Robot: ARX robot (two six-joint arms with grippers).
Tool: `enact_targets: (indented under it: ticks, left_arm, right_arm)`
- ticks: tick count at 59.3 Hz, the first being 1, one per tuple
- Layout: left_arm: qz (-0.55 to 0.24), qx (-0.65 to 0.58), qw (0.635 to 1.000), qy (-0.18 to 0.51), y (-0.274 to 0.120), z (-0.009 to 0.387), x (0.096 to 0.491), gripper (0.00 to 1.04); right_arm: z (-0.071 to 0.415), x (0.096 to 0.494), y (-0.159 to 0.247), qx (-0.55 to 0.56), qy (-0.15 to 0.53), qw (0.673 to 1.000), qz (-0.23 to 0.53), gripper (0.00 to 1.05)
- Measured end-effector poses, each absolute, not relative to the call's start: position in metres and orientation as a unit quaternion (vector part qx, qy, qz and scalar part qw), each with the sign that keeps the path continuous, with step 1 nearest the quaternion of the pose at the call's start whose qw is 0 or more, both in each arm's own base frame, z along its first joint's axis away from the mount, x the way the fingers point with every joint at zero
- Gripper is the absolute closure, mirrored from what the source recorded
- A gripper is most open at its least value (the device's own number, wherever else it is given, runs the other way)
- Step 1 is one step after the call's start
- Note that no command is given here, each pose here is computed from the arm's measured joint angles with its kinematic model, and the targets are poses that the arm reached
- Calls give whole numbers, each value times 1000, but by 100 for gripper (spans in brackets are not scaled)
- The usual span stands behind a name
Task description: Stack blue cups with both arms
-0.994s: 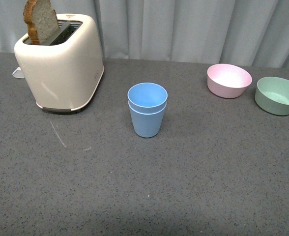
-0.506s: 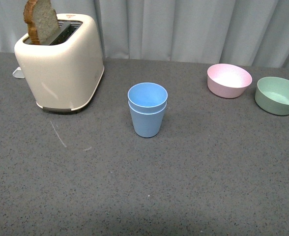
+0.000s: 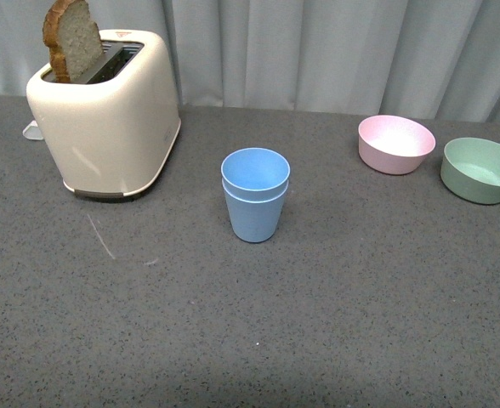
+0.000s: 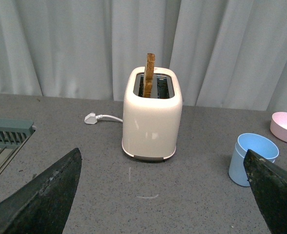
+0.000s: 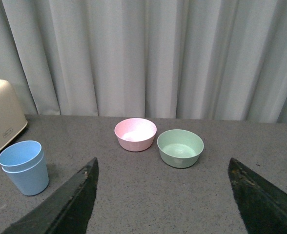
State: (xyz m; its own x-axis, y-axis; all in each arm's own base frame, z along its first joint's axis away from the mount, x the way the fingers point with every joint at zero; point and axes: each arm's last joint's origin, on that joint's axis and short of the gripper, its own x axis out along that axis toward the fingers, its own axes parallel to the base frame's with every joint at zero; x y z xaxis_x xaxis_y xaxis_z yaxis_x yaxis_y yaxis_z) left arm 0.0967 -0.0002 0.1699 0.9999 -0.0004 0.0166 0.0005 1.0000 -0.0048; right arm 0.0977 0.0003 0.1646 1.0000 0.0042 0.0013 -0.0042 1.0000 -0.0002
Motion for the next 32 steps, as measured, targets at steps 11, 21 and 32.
enact_targets:
  ticks: [11, 21, 32]
  left_arm:
    - [0, -3, 1000, -8, 0, 170, 97, 7]
    - [0, -3, 1000, -8, 0, 170, 97, 7]
    - [0, -3, 1000, -8, 0, 170, 97, 7]
  right_arm:
    - [165, 98, 0, 0, -1, 1000, 2, 10]
    - [165, 98, 0, 0, -1, 1000, 2, 10]
    - [165, 98, 0, 0, -1, 1000, 2, 10]
